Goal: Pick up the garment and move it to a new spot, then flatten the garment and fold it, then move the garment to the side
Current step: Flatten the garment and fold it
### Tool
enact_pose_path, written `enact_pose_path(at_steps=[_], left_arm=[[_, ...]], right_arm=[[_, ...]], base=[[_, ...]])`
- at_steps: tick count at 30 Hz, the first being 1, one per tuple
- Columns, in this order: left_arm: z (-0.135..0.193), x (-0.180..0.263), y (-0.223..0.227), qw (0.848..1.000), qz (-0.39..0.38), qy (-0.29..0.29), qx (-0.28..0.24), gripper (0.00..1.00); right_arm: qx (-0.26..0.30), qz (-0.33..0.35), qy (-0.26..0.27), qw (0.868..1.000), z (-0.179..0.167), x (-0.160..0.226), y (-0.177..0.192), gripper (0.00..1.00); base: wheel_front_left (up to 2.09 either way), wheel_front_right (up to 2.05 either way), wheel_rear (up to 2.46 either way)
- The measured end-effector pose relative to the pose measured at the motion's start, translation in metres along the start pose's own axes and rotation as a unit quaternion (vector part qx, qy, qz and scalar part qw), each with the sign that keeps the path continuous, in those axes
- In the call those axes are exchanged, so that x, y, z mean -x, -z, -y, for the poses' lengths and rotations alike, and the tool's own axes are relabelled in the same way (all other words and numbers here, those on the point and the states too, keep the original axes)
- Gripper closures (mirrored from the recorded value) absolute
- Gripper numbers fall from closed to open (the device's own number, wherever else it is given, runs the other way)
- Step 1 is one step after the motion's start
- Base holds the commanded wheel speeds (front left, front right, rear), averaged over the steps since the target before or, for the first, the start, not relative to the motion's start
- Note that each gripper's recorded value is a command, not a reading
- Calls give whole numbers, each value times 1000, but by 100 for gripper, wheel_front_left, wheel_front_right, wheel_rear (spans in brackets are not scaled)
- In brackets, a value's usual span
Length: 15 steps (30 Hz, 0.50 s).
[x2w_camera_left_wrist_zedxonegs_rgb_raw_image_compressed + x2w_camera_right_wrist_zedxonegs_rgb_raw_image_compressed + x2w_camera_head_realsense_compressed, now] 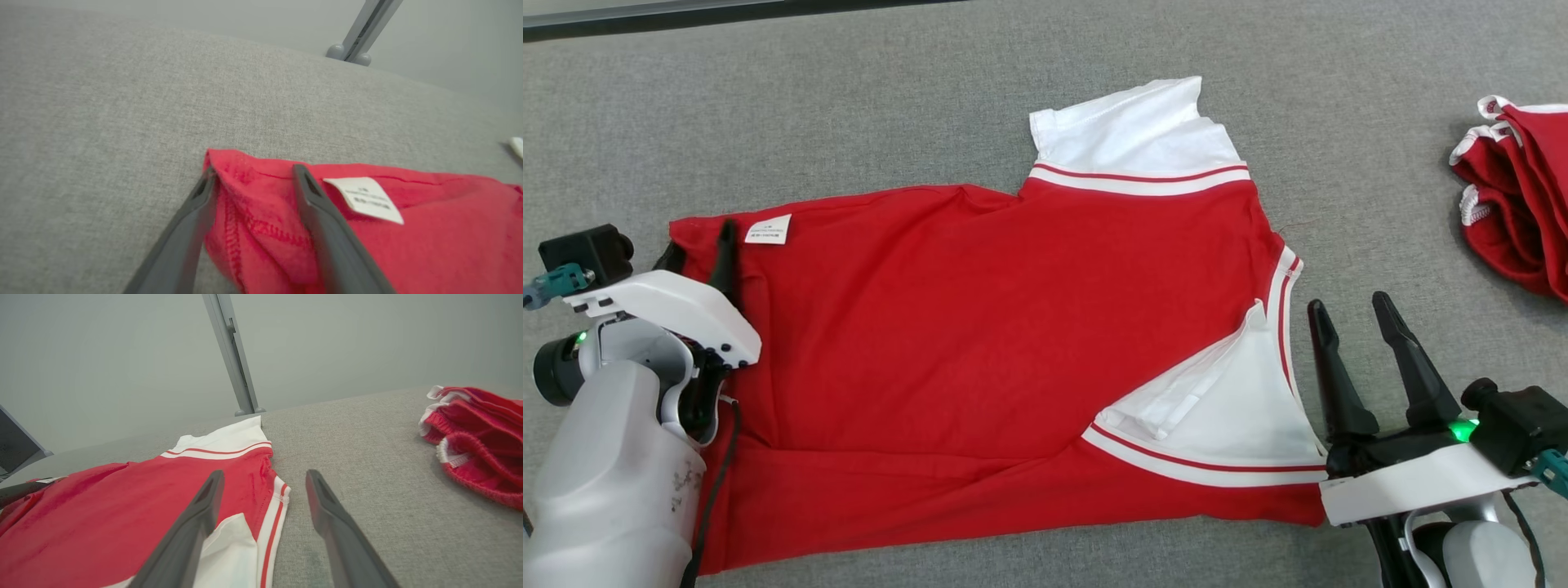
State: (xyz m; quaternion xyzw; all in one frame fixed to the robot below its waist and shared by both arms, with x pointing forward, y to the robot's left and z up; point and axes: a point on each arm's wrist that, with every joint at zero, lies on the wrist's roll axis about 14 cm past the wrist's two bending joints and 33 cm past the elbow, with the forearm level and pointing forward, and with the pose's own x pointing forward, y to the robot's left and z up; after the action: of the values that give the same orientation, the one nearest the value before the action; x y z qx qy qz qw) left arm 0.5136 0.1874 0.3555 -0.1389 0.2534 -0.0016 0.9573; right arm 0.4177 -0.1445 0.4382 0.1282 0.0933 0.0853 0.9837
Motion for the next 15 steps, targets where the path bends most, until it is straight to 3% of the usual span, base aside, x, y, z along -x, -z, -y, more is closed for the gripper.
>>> enact_pose_path(at_steps=[8, 15], left_arm=[[-3, -2, -5, 1000, 2, 5, 0, 100], [5, -7, -26, 999, 34, 18, -4, 100]], right_arm=[[21, 0, 19, 1000, 30, -13, -6, 0], [59, 9, 1, 998, 45, -64, -29, 0]], base=[[0, 0, 0], [0, 0, 0]])
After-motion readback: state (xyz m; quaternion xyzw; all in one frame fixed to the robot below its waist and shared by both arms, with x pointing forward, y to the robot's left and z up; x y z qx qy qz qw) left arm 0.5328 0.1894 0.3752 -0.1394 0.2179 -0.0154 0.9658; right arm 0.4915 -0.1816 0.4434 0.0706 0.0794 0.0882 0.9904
